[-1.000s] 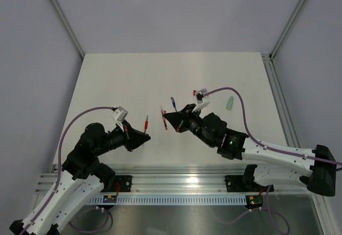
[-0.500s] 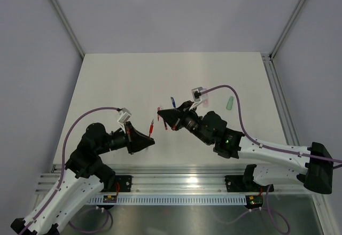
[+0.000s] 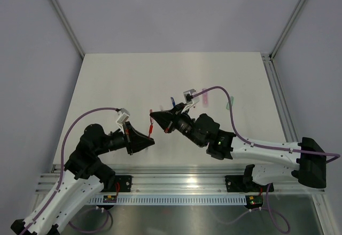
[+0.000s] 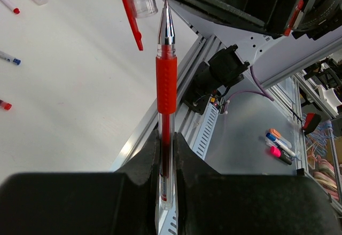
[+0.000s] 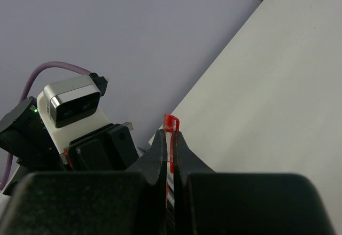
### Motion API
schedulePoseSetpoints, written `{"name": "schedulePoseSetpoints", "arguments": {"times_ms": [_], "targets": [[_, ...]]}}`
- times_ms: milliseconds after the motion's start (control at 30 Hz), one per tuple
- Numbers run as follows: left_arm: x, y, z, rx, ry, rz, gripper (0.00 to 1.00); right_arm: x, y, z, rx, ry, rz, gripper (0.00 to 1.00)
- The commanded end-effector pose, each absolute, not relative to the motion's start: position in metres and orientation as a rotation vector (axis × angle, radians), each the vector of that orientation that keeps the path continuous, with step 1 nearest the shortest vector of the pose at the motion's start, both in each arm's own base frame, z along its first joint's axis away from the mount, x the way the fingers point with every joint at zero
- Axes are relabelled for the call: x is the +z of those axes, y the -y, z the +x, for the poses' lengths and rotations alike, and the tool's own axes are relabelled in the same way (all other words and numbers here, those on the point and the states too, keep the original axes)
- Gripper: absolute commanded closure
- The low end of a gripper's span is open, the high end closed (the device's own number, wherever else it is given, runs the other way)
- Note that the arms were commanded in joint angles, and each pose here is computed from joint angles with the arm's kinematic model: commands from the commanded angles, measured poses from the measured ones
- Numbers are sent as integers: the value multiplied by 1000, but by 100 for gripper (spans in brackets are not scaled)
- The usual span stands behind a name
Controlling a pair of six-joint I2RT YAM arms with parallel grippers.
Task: Insert the pens into the pen caps
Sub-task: Insert the pen into the pen cap.
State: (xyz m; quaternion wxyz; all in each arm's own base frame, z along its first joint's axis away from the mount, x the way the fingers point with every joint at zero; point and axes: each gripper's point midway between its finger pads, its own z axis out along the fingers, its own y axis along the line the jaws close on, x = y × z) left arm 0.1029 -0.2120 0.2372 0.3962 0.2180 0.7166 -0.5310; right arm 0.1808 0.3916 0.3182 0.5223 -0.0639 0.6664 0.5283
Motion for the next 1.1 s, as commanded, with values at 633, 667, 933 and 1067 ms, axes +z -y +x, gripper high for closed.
{"name": "schedulePoseSetpoints", "arguments": {"times_ms": [633,667,933,1067], "targets": [[246,210,106,-1329,-1767,537,100,352,-381,177,1309,-1479,-89,100],[246,210,106,-1328,-1763,537,100,350,-382,176,1310,-1483,-89,100],[248,208,107,-1319,-1753,527,100,341,-385,175,1297,-1497,-95,100],[250,208,106,-1321,-1744,527,100,340,-383,174,1290,-1489,-91,100]]}}
